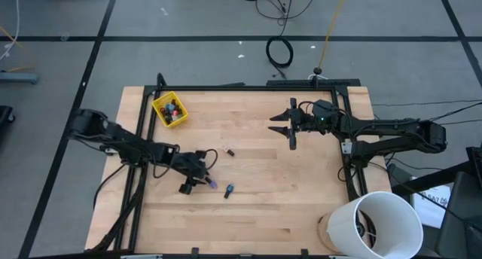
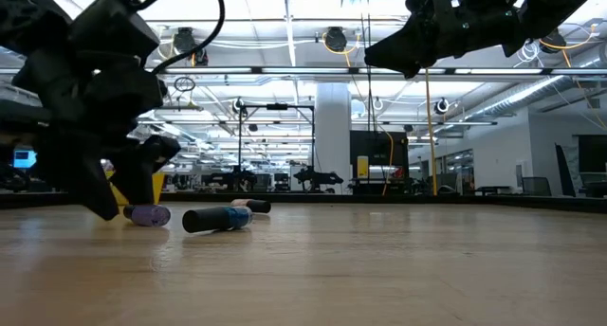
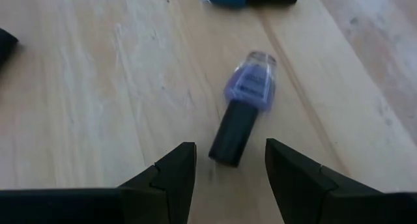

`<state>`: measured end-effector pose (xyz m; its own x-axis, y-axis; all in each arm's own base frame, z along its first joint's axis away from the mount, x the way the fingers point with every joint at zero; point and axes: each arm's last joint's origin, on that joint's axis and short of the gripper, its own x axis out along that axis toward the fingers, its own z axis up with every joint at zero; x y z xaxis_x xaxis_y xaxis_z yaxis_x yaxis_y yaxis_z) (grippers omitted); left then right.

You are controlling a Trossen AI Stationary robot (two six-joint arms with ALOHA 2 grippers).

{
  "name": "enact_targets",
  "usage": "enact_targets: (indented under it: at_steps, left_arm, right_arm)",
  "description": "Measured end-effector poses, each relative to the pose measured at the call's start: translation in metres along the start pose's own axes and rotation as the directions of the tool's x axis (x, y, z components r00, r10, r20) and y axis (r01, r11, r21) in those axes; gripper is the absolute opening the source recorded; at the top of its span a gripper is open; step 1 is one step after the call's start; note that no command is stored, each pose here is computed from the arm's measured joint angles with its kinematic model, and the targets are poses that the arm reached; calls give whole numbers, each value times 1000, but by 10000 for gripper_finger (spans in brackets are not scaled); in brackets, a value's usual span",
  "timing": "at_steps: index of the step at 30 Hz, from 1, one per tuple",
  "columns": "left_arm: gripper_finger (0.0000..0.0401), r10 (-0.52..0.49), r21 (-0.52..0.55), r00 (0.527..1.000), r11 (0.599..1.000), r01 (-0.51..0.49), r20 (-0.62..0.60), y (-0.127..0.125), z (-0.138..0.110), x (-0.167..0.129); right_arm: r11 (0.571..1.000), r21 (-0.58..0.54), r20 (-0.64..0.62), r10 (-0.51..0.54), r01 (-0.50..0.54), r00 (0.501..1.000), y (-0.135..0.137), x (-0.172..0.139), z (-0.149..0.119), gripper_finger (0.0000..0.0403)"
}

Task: Pick & Place Nail Polish
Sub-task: Put the purple nail polish into the yellow bin

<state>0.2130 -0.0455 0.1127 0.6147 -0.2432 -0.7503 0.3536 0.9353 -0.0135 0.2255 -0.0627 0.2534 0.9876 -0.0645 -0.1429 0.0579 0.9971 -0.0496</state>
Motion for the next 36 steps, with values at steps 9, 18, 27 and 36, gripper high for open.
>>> enact_targets:
  at_steps: [9, 18, 27, 36]
  left_arm:
    - [179, -6, 25, 1000, 1000, 6, -20, 5, -4, 8]
    - [159, -17, 15, 999, 1000, 18, -30, 9, -6, 8]
    - [62, -33, -79, 999, 996, 31, -25, 13, -7, 8]
    - [43, -30, -103, 999, 994, 27, -24, 13, -7, 8]
  right_arm:
    - [1000, -4, 0, 0, 0, 1000, 0, 0, 0, 139]
    - [1000, -5, -1, 0, 0, 1000, 0, 0, 0, 139]
    - [1000, -5, -1, 0, 0, 1000, 0, 0, 0, 139]
    - [1000, -5, -1, 0, 0, 1000, 0, 0, 0, 139]
